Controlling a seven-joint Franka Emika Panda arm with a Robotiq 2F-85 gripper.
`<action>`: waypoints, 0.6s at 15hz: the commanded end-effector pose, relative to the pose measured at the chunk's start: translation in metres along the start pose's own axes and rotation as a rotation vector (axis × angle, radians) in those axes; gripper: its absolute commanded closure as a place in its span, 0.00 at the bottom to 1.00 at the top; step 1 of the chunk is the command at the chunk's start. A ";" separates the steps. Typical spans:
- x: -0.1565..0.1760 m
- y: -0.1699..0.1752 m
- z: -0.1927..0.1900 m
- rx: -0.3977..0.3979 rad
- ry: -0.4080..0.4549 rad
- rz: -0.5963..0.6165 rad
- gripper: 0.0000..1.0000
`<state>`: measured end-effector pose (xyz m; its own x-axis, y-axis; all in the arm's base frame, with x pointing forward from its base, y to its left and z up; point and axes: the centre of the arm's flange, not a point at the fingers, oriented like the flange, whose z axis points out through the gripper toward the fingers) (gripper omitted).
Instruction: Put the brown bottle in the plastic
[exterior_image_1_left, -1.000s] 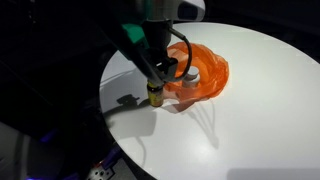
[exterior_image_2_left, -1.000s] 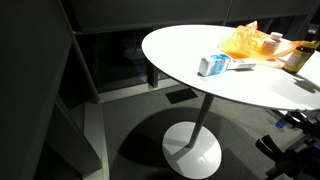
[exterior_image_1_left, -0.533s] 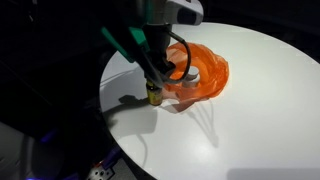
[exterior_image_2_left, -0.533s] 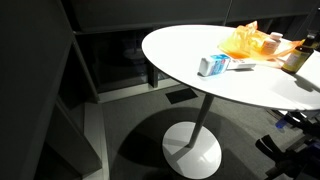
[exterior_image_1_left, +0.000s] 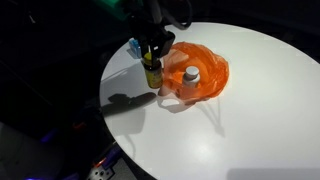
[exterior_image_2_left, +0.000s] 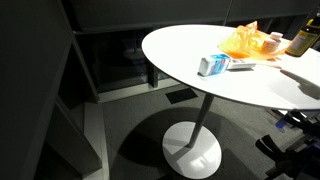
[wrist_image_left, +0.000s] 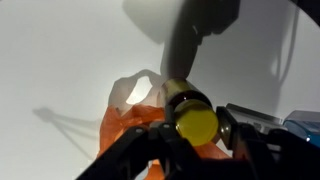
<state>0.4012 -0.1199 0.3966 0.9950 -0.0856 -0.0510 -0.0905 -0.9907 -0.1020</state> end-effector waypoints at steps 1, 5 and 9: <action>0.013 -0.006 -0.038 0.007 0.047 0.003 0.80; 0.011 -0.004 -0.036 -0.009 0.055 -0.013 0.55; 0.013 -0.003 -0.038 -0.015 0.063 -0.017 0.80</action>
<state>0.4147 -0.1208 0.4337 0.9970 -0.0767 0.0063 -0.0758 -0.9928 -0.0929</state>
